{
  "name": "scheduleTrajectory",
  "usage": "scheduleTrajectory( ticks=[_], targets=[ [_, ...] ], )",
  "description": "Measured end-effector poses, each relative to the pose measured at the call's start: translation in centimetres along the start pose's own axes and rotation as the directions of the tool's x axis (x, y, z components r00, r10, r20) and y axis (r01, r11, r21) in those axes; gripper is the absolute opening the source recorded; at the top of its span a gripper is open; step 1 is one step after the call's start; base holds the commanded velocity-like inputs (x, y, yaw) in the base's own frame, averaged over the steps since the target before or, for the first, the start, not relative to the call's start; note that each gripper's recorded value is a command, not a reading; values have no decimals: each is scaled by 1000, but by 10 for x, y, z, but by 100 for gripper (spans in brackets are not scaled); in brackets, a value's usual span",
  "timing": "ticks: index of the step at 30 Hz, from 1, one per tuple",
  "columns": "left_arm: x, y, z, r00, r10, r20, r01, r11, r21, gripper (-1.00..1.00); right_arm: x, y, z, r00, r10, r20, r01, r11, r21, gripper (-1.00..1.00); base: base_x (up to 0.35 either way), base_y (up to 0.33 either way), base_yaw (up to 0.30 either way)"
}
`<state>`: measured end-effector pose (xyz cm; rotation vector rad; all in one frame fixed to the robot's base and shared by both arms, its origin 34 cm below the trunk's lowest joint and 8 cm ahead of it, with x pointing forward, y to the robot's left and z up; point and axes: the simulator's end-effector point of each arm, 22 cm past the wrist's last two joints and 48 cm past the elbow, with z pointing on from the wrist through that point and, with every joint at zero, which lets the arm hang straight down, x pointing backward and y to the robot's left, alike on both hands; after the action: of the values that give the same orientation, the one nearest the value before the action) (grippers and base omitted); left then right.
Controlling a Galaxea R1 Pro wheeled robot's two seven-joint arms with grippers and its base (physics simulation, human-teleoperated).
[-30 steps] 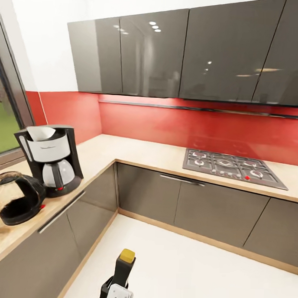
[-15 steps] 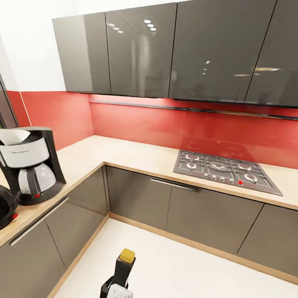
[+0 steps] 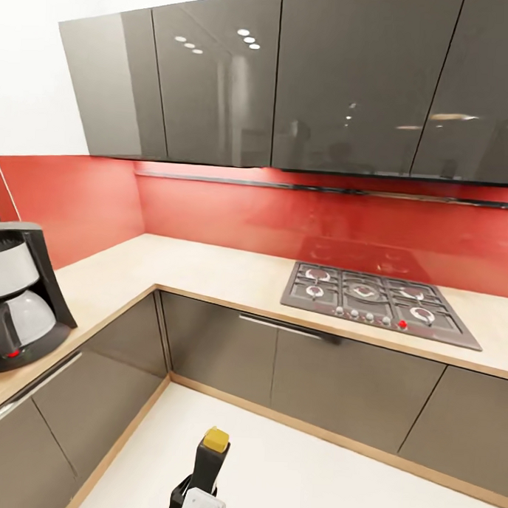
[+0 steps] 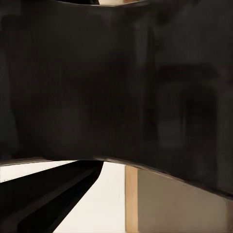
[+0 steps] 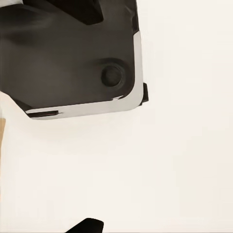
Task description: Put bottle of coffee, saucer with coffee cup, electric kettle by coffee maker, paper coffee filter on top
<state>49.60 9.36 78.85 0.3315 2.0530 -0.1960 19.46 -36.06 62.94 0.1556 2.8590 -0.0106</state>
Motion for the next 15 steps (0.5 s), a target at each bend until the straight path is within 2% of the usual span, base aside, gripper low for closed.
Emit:
scheduleTrajectory(
  ticks=[8, 15],
  targets=[
    [1, 1, 0, 1000, 0, -2, 0, 1000, -3, -100, 0, 0, 0, 1000, 0, -1, 0, 1000, 0, 100, 201, -264, 11],
    [1, 15, 0, 1000, -11, -1, 11, 998, -58, -100, 1, 2, 0, 1000, 1, -1, -1, 1000, -3, 100, 43, -290, 215]
  ],
)
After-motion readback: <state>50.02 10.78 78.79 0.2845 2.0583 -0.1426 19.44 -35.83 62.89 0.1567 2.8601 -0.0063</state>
